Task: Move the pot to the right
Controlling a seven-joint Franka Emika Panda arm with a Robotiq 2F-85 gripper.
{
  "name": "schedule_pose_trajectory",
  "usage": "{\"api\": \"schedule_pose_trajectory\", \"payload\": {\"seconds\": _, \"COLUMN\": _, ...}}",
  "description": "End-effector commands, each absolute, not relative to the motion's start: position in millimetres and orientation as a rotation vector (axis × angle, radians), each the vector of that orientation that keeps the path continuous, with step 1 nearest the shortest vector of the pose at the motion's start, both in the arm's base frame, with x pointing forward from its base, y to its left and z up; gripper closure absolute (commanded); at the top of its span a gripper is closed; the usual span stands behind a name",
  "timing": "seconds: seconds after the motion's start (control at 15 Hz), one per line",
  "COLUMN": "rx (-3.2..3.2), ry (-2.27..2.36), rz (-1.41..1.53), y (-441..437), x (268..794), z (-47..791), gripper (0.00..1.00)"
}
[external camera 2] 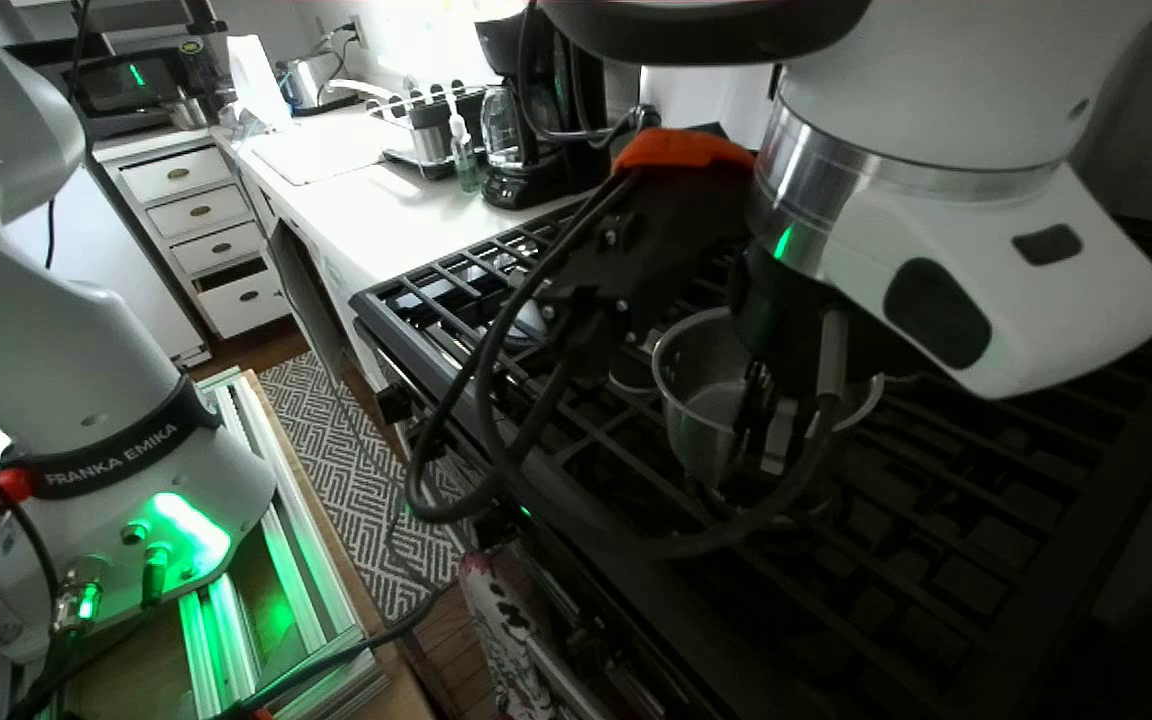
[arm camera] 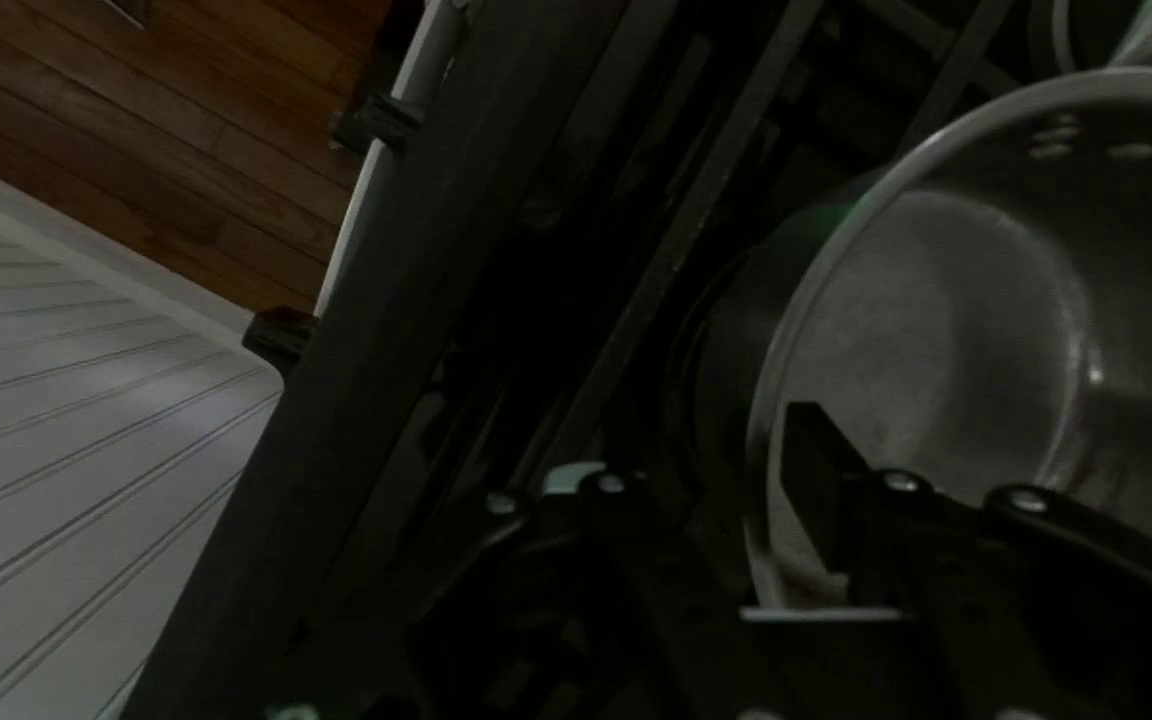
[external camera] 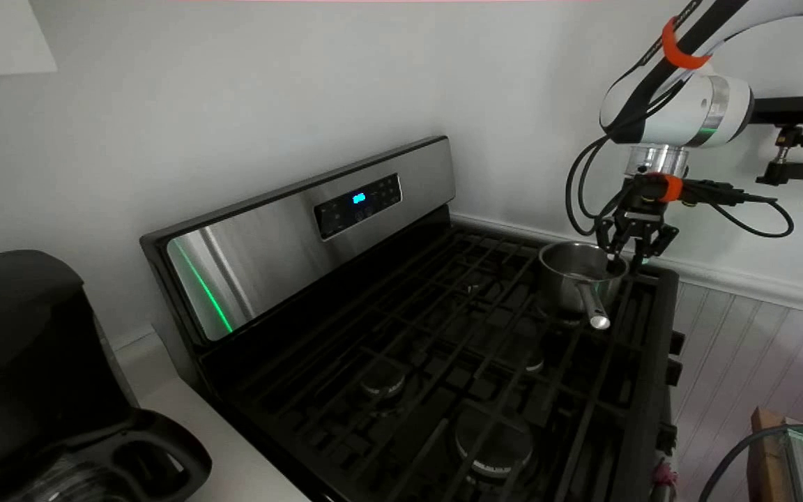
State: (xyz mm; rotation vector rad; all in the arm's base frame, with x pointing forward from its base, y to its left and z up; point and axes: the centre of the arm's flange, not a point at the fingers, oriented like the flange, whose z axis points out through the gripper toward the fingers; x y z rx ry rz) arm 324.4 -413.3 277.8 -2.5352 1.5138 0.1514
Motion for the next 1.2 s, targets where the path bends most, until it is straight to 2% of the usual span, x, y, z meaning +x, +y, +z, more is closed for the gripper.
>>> {"api": "schedule_pose_trajectory", "payload": {"seconds": 0.0, "rx": -2.52, "ry": 1.501, "rz": 0.123, "y": -414.6, "x": 318.2, "z": 285.7, "gripper": 0.27}}
{"api": "schedule_pose_trajectory", "payload": {"seconds": 0.27, "rx": -2.519, "ry": 1.518, "rz": 0.092, "y": -413.0, "x": 323.3, "z": 307.2, "gripper": 0.0}}
{"api": "schedule_pose_trajectory", "payload": {"seconds": 1.13, "rx": -2.819, "ry": 1.509, "rz": -0.279, "y": -353.9, "x": 363.8, "z": 448.9, "gripper": 0.0}}
